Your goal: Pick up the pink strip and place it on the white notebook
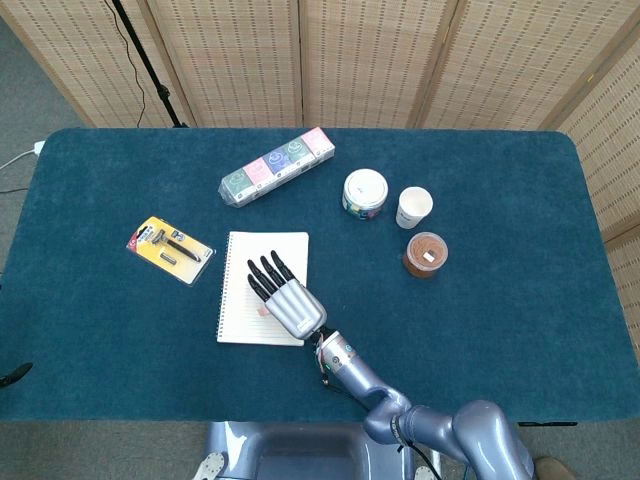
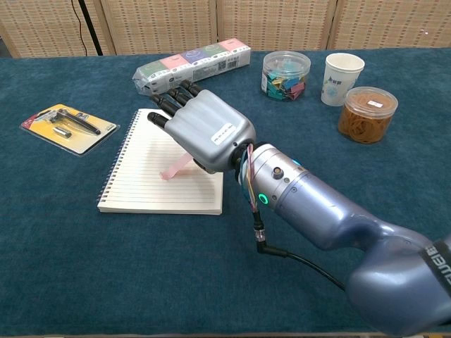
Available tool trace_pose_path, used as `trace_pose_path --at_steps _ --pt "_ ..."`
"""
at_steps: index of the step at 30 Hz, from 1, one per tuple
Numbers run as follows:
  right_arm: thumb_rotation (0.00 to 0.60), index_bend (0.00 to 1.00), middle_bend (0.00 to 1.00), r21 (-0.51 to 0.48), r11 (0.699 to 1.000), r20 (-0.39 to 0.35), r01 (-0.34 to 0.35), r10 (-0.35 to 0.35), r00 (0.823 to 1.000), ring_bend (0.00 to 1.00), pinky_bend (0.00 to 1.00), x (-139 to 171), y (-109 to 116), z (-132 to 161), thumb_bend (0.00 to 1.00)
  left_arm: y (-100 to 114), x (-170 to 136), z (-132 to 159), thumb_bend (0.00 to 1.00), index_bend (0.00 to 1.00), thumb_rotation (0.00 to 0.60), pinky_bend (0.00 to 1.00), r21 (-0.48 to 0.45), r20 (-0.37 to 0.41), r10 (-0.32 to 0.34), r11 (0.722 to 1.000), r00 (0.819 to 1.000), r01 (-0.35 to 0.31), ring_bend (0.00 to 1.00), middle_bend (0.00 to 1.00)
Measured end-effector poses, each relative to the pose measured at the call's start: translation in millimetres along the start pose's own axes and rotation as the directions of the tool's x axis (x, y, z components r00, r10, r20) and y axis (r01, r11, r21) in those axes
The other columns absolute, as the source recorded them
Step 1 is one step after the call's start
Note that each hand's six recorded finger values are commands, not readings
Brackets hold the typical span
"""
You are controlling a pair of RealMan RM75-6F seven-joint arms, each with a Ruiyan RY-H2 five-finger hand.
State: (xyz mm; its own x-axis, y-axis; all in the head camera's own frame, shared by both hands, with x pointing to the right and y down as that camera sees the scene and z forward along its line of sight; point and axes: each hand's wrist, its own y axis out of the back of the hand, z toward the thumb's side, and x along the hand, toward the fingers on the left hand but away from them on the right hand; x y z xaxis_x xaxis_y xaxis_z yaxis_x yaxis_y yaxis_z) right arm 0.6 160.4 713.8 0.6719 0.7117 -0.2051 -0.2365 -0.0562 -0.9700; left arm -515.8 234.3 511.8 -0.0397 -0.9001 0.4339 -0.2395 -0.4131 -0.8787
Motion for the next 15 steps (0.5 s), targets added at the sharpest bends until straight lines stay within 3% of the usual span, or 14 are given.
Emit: trace_pose_path --at_steps 8,10,12,15 --pt "0.600 0.03 0.00 0.003 0.999 0.019 0.051 -0.051 0.999 0.00 0.00 5.5 15.5 -15.4 0.37 -1.2 -0.8 1.1 0.00 0.00 0.600 0.00 0.003 0.004 -0.004 1.000 1.000 0.004 0.00 0.00" --pt "0.600 0.03 0.00 0.004 0.998 0.032 0.067 -0.067 0.997 0.00 0.00 7.6 21.0 -23.9 0.28 -2.1 -1.1 2.2 0.00 0.00 0.600 0.00 0.005 0.009 -0.008 1.000 1.000 0.008 0.00 0.00" --pt "0.600 0.02 0.00 0.006 0.997 0.049 0.080 -0.081 0.996 0.00 0.00 10.0 26.8 -34.7 0.12 -3.0 -1.3 3.5 0.00 0.00 0.600 0.00 0.008 0.015 -0.011 1.000 1.000 0.011 0.00 0.00" --pt "0.600 0.01 0.00 0.010 0.996 0.076 0.092 -0.092 0.993 0.00 0.00 13.8 33.6 -52.0 0.00 -4.7 -1.6 7.3 0.00 0.00 0.600 0.00 0.015 0.034 -0.019 1.000 0.999 0.019 0.00 0.00"
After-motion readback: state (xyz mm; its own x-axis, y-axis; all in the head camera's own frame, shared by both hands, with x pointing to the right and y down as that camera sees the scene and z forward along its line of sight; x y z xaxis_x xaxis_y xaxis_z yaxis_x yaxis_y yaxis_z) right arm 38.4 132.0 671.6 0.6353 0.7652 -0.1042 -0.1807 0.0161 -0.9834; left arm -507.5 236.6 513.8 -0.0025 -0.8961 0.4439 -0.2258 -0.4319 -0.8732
